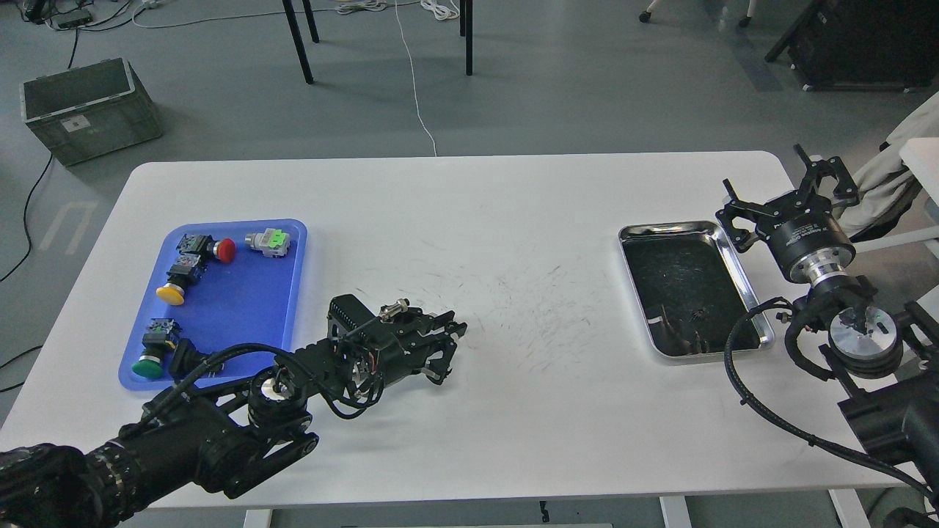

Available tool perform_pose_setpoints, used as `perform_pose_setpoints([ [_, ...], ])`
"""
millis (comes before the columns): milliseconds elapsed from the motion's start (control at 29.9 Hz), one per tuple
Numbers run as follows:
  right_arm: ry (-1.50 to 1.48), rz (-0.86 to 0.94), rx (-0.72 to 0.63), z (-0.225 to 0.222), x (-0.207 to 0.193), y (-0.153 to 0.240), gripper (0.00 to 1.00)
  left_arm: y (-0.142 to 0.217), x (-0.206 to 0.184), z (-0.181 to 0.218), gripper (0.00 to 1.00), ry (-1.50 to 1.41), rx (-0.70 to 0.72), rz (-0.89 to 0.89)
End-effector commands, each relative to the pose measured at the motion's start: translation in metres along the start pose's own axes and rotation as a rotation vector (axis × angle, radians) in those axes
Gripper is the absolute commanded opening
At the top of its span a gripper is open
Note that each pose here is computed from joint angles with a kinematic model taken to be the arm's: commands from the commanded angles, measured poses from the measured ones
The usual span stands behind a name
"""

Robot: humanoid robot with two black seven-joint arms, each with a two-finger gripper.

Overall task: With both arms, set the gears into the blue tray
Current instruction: 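Reach the left gripper to the black part on the table and grasp it, then carry the black part into the blue tray and release it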

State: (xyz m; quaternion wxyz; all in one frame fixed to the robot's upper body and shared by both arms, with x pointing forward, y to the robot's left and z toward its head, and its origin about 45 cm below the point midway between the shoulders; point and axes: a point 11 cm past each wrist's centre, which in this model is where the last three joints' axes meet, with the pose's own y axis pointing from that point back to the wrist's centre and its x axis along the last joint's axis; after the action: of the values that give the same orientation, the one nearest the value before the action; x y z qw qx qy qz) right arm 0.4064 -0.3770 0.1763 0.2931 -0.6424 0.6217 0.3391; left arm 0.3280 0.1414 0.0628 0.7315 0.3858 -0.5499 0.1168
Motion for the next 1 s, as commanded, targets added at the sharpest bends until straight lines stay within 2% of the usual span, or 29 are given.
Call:
perform_pose_setpoints([
  [0,0.0,0.0,0.001,0.0,0.0,0.0,0.95,-0.002,0.009,-0.003,0.06,-0.013,-0.001,0.014],
  [167,-0.002,-0.002,0.001,0.0,0.0,0.0,0.95,0.003,0.036,-0.015,0.06,-0.056,-0.002,0.06],
  [301,0.0,-0.003,0.001,-0.001,-0.001,0.0,0.95,0.018,0.08,-0.031,0.06,-0.092,-0.001,0.129],
  [434,-0.002,-0.003,0.003,-0.001,-0.001,0.0,0.95,0.054,0.135,-0.064,0.06,-0.078,0.05,0.195],
  [602,-0.002,-0.003,0.004,-0.001,-0.001,0.0,0.95,0.096,0.169,-0.118,0.06,0.101,0.17,0.252],
  [702,-0.001,-0.004,0.007,-0.003,-0.001,-0.001,0.95,0.127,0.161,-0.151,0.06,0.185,0.254,0.242],
  [769,-0.001,-0.004,0.007,-0.003,-0.001,-0.001,0.95,0.137,0.154,-0.159,0.06,0.208,0.265,0.232],
  [902,0.007,-0.007,0.012,-0.008,-0.002,-0.001,0.95,0.157,0.088,-0.173,0.06,0.269,0.33,0.137],
  [969,0.009,-0.008,0.015,-0.009,-0.003,-0.002,0.95,0.162,0.071,-0.175,0.06,0.282,0.352,0.127],
])
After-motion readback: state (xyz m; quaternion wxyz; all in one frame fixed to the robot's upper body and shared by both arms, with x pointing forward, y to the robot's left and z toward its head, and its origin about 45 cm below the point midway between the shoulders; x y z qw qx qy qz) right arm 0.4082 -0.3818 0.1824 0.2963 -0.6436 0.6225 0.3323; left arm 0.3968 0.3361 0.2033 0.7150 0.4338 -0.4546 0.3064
